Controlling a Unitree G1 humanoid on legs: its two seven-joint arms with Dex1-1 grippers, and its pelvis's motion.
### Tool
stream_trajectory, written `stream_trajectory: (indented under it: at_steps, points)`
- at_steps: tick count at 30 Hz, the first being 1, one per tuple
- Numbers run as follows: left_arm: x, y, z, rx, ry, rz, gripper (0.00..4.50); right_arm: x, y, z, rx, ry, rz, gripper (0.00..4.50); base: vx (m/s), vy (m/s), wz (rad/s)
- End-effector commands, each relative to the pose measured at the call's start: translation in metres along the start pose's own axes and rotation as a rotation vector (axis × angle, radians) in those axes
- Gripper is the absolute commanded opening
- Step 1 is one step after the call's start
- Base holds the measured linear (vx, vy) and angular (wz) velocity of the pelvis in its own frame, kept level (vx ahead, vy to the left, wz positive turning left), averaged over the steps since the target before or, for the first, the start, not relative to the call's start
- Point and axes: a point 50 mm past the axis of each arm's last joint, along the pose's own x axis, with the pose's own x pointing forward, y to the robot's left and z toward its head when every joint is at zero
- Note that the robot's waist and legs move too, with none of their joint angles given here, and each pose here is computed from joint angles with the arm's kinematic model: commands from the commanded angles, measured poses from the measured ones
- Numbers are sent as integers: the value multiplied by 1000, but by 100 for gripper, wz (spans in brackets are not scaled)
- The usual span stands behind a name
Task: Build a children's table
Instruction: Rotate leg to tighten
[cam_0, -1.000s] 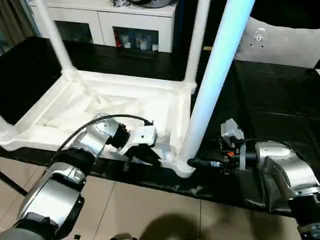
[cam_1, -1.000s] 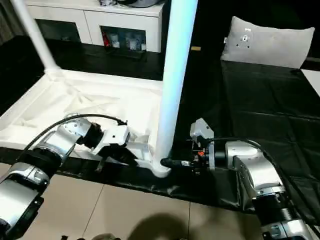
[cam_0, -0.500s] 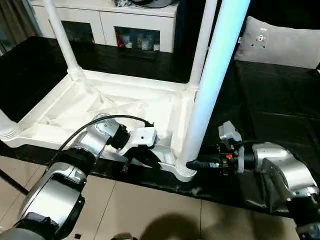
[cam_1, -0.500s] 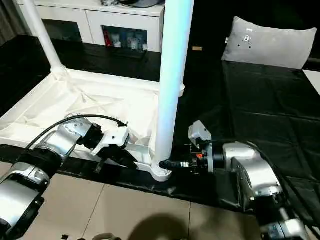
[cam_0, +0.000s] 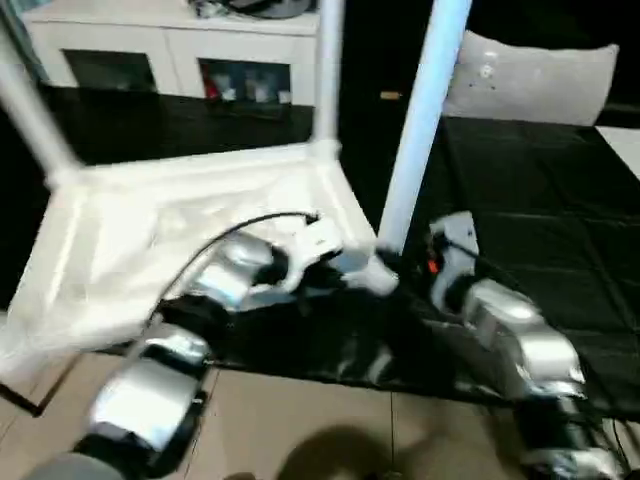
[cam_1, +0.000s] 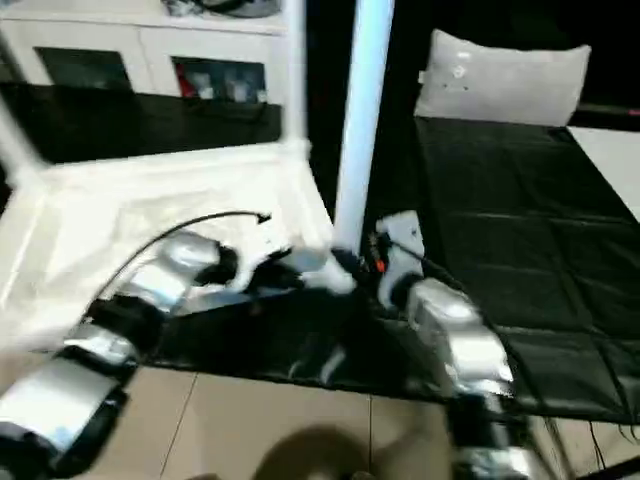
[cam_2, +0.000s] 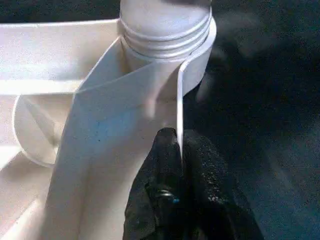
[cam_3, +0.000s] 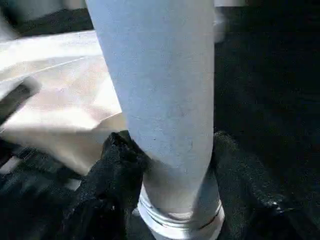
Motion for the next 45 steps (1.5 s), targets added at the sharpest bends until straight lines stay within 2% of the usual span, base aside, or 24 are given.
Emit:
stream_trajectory:
  at_steps: [1, 3, 4, 5, 6, 8, 10, 11, 13, 15, 16, 17, 19, 20, 21, 22, 25, 26, 29, 33, 37, 39, 45]
  points:
    - [14, -6, 30, 19, -90, 31, 0, 13, 16, -2, 31, 18, -21, 191, 0, 0, 0]
    - [20, -6, 39, 3, -117, 103, 0, 17, 16, 0, 18, -23, -91, 191, 0, 0, 0]
    - [21, -6, 40, 4, -120, 110, 0, 17, 16, 0, 17, -30, -93, 226, 0, 0, 0]
    - [21, -7, 41, 6, -124, 113, 0, 16, 13, 2, 28, -47, -113, 226, 0, 0, 0]
    - [21, -7, 41, 8, -125, 112, 0, 14, 10, 4, 55, -64, -132, 247, 0, 0, 0]
    - [19, -6, 39, 21, -118, 102, 0, 11, 5, 4, 72, -74, -129, 266, 0, 0, 0]
    - [16, -5, 35, 29, -108, 93, 0, 5, 0, 3, 45, -73, -100, 282, 0, 0, 0]
    - [14, -4, 32, 34, -102, 92, 0, 2, -4, 2, 25, -70, -94, 307, 0, 0, 0]
    - [9, -1, 24, 44, -87, 77, 0, -8, -15, 3, 25, -72, -28, 311, 0, 0, 0]
    - [7, 0, 21, 51, -81, 70, 0, -11, -17, 4, 20, -75, -5, 316, 0, 0, 0]
    - [5, 0, 19, 59, -72, 62, 0, -14, -19, 6, 8, -75, 25, 334, 0, 0, 0]
    - [0, 2, 12, 91, -51, 26, 0, -22, -26, 8, -43, -60, 102, 346, 0, 0, 0]
    - [-3, 2, 9, 107, -40, 5, 0, -26, -30, 9, -68, -49, 136, 356, 0, 0, 0]
    - [-10, 3, 3, 155, -2, -51, 0, -34, -37, 13, -144, -22, 224, 362, 0, 0, 0]
    - [-12, 3, 1, 180, 9, -79, 0, -37, -39, 15, -174, -16, 266, 362, 0, 0, 0]
    - [-15, 2, -1, 201, 24, -111, 0, -40, -41, 17, -210, -11, 308, 389, 0, 0, 0]
    - [-21, -1, -4, 268, 36, -203, 0, -45, -41, 21, -273, 2, 407, 389, 0, 0, 0]
    - [-26, -2, -8, 297, 59, -267, 0, -48, -39, 22, -299, 18, 494, 389, 0, 0, 0]
    - [-35, -5, -14, 371, 95, -383, 0, -55, -32, 19, -307, 76, 676, 389, 0, 0, 0]
    - [-39, -5, -15, 421, 121, -413, 0, -55, -26, 15, -274, 107, 765, 351, 0, 0, 0]
    - [-43, -8, -15, 453, 127, -490, 0, -53, -22, 13, -280, 131, 824, 306, 0, 0, 0]
    - [-45, -12, -15, 479, 135, -557, 0, -51, -18, 11, -282, 147, 873, 298, 0, 0, 0]
    - [-45, -13, -13, 505, 135, -581, 0, -48, -15, 10, -282, 154, 911, 239, 0, 0, 0]
